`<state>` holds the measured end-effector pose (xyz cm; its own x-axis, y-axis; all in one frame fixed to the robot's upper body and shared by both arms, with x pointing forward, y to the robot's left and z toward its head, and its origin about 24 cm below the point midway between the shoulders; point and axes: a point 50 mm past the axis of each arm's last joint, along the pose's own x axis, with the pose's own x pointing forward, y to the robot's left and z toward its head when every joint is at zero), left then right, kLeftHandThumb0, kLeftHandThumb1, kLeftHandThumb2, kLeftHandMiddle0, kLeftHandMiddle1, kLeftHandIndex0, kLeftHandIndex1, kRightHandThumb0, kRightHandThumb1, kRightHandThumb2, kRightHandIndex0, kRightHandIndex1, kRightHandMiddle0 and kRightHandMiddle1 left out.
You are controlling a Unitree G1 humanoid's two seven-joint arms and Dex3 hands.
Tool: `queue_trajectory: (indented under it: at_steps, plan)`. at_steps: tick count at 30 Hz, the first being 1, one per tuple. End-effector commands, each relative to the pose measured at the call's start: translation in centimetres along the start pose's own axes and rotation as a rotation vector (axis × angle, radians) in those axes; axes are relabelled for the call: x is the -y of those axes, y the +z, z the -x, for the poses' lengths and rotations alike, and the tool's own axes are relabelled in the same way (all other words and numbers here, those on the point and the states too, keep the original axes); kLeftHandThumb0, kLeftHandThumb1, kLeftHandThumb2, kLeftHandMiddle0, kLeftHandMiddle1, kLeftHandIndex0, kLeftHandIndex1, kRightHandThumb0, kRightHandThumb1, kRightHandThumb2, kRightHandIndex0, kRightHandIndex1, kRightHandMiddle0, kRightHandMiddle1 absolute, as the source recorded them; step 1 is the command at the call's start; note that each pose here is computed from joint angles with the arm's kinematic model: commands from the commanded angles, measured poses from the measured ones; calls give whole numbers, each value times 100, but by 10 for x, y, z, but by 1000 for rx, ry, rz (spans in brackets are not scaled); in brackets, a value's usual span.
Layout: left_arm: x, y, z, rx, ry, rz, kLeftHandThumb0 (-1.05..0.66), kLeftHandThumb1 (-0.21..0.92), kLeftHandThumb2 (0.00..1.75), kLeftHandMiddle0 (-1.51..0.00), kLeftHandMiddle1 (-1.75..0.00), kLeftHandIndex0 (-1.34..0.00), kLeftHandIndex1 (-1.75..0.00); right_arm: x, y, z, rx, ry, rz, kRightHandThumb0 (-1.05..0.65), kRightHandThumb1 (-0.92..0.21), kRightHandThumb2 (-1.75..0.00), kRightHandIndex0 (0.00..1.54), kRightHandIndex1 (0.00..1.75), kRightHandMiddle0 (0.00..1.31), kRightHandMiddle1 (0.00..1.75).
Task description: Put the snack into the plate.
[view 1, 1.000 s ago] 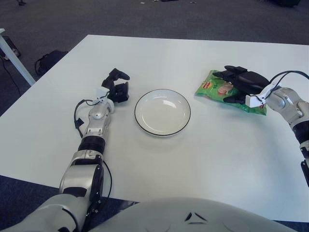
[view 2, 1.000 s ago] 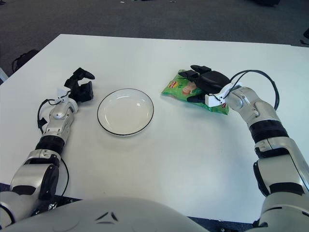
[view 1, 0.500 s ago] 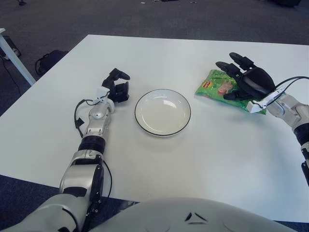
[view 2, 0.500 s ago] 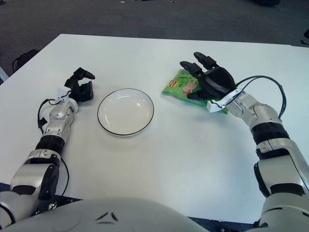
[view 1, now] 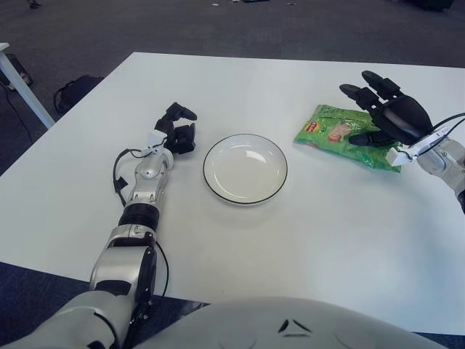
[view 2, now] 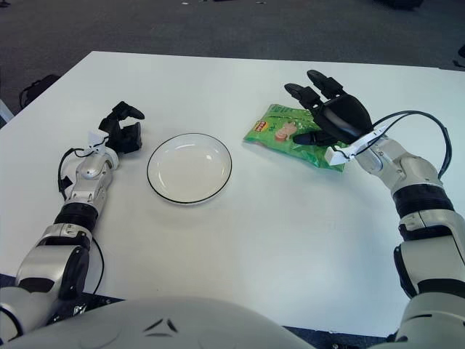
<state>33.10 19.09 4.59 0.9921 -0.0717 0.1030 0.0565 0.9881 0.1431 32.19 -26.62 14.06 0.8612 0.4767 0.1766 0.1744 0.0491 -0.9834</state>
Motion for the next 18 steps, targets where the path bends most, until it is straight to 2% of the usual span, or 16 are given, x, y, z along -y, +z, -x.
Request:
queue_trajectory:
  at_steps: [1,8,13,18]
  plan:
    - [9,-33,22,-133,-11,7,-41,56,100,-117,-175,-42,-175,-1,-4,6,-37,71,-11,-104,-92,-70,0,0,0,26]
    - [9,-32,22,-127,-4,-26,-41,56,101,-118,-175,-42,-175,-8,-7,9,-123,199,-29,-105,-92,-74,0,0,0,17]
    - [9,-32,23,-125,5,-45,-41,57,99,-118,-175,-41,-175,-11,-10,10,-198,331,-60,-105,-92,-81,0,0,0,5]
    - [8,-32,23,-134,3,-37,-40,58,98,-119,-175,-41,-175,-15,-11,12,-254,465,-77,-105,-92,-84,0,0,0,1]
